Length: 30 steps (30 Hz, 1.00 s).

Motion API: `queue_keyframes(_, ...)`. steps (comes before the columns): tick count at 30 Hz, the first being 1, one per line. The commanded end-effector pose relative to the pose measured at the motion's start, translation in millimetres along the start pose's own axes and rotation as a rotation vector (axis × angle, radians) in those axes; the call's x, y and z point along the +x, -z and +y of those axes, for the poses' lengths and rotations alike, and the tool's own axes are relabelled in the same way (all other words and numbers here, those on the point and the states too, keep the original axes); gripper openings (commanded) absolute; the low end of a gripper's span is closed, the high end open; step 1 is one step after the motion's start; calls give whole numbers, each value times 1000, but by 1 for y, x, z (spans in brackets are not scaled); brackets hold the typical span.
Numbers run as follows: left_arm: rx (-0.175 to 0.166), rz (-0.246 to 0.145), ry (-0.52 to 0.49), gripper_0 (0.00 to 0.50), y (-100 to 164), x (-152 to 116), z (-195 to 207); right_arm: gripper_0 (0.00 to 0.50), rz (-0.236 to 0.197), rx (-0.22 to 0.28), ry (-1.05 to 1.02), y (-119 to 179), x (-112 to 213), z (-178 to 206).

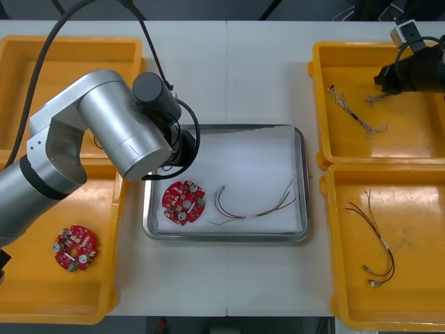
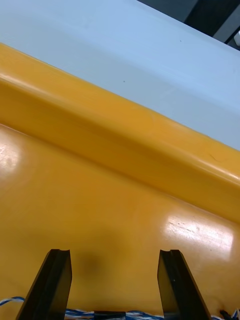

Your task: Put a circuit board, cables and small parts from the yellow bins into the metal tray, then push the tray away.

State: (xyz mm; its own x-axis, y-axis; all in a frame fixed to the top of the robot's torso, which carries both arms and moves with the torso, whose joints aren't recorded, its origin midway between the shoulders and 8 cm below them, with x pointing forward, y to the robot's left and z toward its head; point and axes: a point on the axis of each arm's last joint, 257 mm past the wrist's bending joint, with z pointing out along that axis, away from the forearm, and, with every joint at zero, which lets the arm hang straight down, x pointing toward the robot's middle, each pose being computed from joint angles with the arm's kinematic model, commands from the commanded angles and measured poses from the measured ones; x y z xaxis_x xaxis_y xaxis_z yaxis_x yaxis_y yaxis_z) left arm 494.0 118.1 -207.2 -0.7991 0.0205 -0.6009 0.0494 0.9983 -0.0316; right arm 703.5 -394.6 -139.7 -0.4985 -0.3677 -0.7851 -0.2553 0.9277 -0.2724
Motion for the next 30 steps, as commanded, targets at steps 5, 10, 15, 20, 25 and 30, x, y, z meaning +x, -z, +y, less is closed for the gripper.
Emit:
queue_keyframes(5, -12, -50, 36, 0, -10, 16, -22, 500, -32, 35, -188, 6, -16, -17)
queue_keyframes(10, -30, -89, 37, 0, -12, 5, -16, 500, 26, 69, -199, 7, 6, -28)
queue_keyframes(15, -23, -112, 47, 0, -24, -5, -12, 500, 73, 87, -210, 8, 19, -31)
queue_keyframes(20, -22, -122, 43, 0, -31, -9, -9, 500, 105, 94, -212, 7, 29, -31)
queue_keyframes(25, -27, -115, 35, 2, -32, -6, -7, 500, 108, 88, -221, 3, 37, -25)
queue_keyframes(30, -40, -115, 20, 223, -34, -6, -1, 500, 98, 59, -273, -2, 43, -14)
